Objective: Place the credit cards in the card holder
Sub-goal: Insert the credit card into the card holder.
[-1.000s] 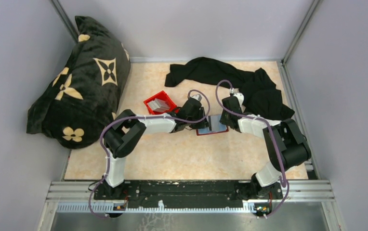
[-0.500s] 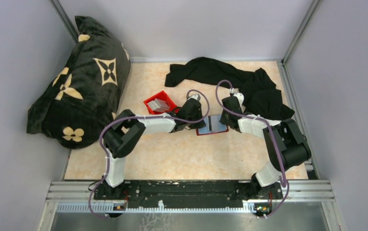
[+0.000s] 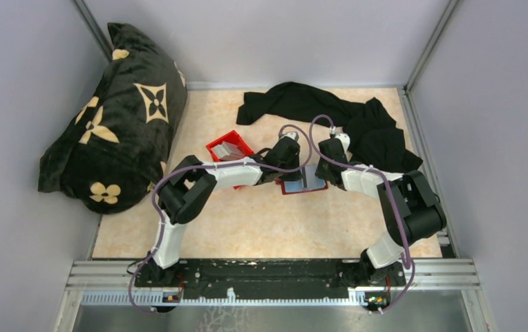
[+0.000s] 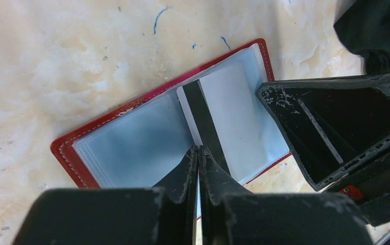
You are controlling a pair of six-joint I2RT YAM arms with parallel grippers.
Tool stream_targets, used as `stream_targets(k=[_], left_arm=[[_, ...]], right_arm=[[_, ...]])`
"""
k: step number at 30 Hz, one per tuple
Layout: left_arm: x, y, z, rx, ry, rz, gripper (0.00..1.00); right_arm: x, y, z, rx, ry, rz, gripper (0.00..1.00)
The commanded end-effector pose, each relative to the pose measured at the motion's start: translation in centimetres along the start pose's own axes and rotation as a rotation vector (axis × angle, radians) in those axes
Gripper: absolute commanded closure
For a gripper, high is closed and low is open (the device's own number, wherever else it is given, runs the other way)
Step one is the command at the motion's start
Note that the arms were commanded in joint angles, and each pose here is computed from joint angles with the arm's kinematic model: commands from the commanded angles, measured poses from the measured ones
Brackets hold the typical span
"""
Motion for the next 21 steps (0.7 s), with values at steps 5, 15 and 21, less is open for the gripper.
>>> stream_targets(k=[5, 15, 21], left_arm=[[-0.1, 0.8, 0.1, 0.061, -0.067, -0.008, 0.95], [-0.1, 0.5, -1.4, 0.045, 0.025, -0.043, 0.97], [-0.1, 0.5, -1.7, 0.047, 0.029, -0.051, 0.98]], right_arm=[[0.7, 2.7, -0.4, -0.025, 0.001, 0.107, 0.87], [0.7, 2.8, -0.4, -0.021, -0.005, 0.109, 0.87], [0.4, 2.6, -0.4, -0.017, -0.009, 0.095, 0.87]])
Point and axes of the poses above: each gripper's point midway between its finger pads, its own x axis out along the fingers, its own z axis along the line the jaws close on, y = z × x, the point moved 8 cm from there along -x, back along the fingers, and after that the axes turned 8 degrees about -x, right-handed, at the moved point
